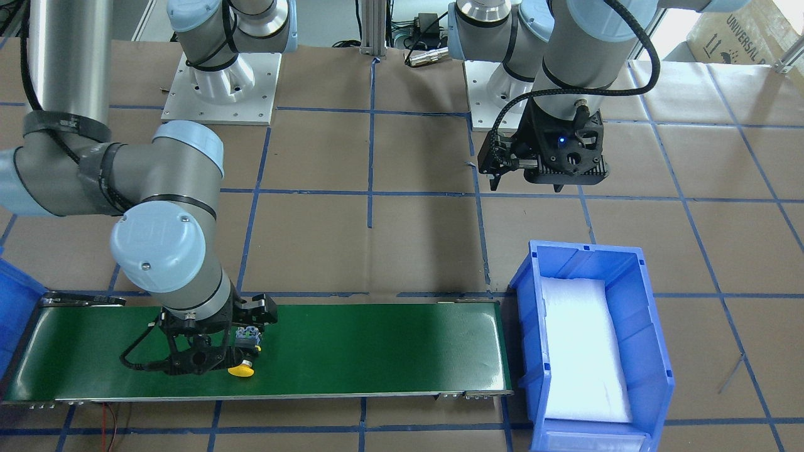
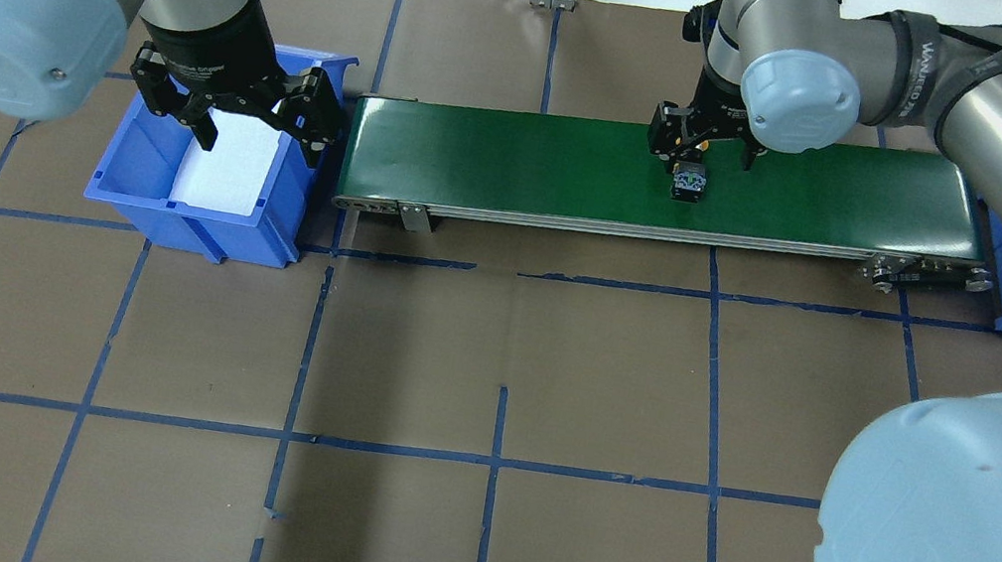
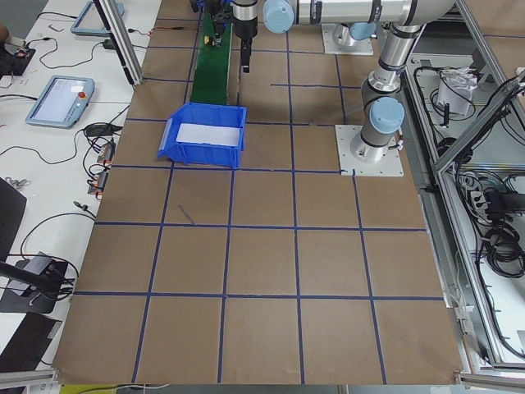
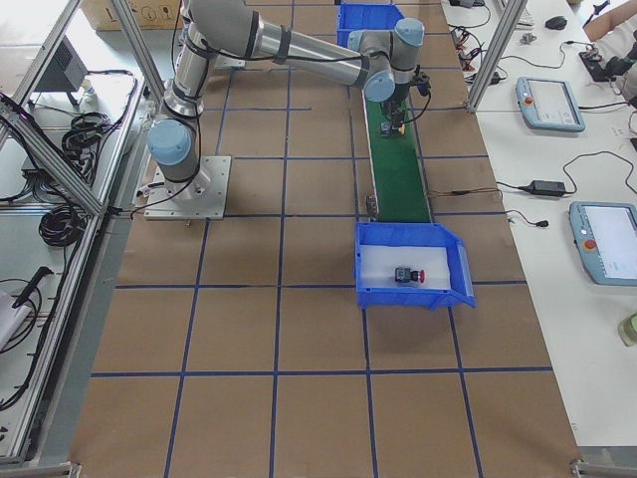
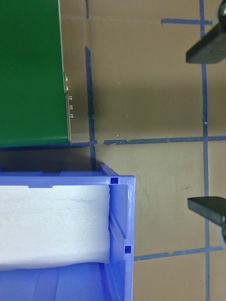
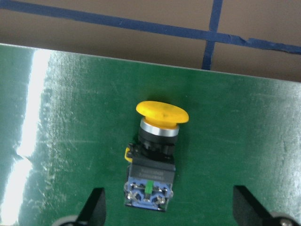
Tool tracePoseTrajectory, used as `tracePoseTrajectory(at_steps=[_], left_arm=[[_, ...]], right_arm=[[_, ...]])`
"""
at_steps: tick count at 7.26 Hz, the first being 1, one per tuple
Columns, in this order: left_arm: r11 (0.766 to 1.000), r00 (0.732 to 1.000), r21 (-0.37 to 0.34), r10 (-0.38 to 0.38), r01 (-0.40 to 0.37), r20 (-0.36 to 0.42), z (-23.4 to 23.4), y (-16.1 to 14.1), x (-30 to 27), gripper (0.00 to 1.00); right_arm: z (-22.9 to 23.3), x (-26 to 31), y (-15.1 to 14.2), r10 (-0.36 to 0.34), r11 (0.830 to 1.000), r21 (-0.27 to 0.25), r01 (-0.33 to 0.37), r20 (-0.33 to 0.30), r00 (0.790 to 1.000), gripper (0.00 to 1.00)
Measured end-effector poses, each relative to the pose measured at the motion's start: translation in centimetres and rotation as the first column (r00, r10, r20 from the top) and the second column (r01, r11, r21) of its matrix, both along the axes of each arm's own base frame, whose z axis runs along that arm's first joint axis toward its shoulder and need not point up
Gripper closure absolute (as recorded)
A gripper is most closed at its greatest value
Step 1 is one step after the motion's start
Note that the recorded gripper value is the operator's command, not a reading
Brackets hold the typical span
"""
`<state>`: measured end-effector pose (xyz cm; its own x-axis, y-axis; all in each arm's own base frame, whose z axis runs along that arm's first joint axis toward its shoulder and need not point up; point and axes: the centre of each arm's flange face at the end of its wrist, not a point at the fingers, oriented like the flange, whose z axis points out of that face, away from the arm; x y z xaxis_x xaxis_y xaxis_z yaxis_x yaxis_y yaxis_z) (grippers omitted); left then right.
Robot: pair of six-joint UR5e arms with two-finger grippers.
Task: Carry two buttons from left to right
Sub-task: 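Grasp the yellow button with the right gripper and lift it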
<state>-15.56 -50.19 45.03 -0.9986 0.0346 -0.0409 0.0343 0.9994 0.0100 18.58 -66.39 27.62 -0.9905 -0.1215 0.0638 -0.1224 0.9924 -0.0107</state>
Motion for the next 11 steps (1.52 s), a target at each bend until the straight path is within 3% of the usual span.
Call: tracePoseTrajectory(at_steps=[2, 5, 7, 9, 11], left_arm=[[1.000, 1.000, -0.001, 0.000, 0.000, -0.002, 0.1, 0.0, 0.0, 0.00], [1.000, 1.000, -0.002, 0.000, 0.000, -0.001, 0.2, 0.1, 0.0, 0.00], [1.000, 1.000, -0.003, 0.000, 0.000, -0.002, 0.3, 0.2, 0.0, 0.00], [1.000, 1.000, -0.004, -0.001, 0.001, -0.002, 0.3, 0.2, 0.0, 0.00], [1.000, 1.000, -0.004, 0.001, -0.001, -0.003, 0.3, 0.1, 0.1, 0.00]], right_arm=[[-1.5, 0.6, -0.5, -0.048, 0.999, -0.021, 0.048, -0.001, 0.999, 0.18], [-2.5, -1.8, -0.9, -0.089, 0.996, -0.005, 0.089, -0.004, 0.996, 0.71], [-2.3, -2.2, -0.9, -0.092, 0.995, 0.041, 0.093, -0.011, 0.996, 0.76], [0.0, -2.7, -1.9, -0.089, 0.995, 0.032, 0.089, -0.028, 0.996, 0.76], [4.0, -5.3, -3.7, -0.074, 0.997, 0.023, 0.077, -0.094, 0.993, 0.76]])
